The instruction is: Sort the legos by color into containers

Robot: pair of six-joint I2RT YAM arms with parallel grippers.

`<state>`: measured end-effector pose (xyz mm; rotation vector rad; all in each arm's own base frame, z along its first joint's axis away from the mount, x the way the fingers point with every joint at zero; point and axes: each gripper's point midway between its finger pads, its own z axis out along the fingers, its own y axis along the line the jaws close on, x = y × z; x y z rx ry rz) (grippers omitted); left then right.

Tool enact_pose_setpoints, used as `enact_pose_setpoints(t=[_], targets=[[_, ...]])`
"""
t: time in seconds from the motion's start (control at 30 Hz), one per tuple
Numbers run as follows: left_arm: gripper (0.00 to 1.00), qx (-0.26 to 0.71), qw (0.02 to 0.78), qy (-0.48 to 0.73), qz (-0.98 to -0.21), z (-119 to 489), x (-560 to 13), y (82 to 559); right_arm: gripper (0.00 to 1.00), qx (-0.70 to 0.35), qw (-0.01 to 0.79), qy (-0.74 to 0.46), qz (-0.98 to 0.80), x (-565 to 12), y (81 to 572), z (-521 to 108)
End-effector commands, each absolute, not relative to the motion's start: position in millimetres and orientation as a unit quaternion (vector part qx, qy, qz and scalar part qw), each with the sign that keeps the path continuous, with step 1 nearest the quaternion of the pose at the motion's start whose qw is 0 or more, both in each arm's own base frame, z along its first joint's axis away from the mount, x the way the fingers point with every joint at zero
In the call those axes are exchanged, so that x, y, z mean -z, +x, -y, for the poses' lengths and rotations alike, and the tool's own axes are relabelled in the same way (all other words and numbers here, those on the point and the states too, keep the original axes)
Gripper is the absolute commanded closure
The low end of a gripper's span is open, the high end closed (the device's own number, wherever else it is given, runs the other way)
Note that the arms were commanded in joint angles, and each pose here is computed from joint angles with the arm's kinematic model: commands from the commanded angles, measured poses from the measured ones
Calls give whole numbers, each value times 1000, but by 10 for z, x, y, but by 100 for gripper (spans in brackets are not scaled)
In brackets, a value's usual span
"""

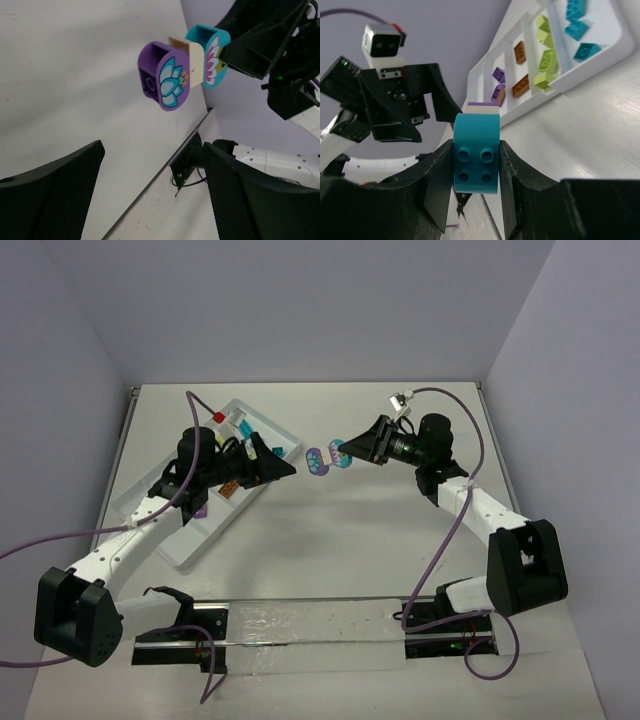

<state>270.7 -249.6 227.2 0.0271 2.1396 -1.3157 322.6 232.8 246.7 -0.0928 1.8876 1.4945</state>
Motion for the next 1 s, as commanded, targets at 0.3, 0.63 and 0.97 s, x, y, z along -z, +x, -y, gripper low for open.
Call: enact_pose_setpoints(t=[0.3, 0.63, 0.97], targets=[[15, 582, 290, 140, -746, 2736, -2585, 2470, 100, -637, 369, -159, -658, -3010, 2804, -2617], [16, 611, 274, 166, -724, 2803, -2632, 2418, 100, -654, 358, -182, -641, -3091, 2703, -2709], [30, 620, 271, 182, -713, 2825, -2674, 2392, 100, -688, 319, -195, -622, -3119, 2643, -2898]])
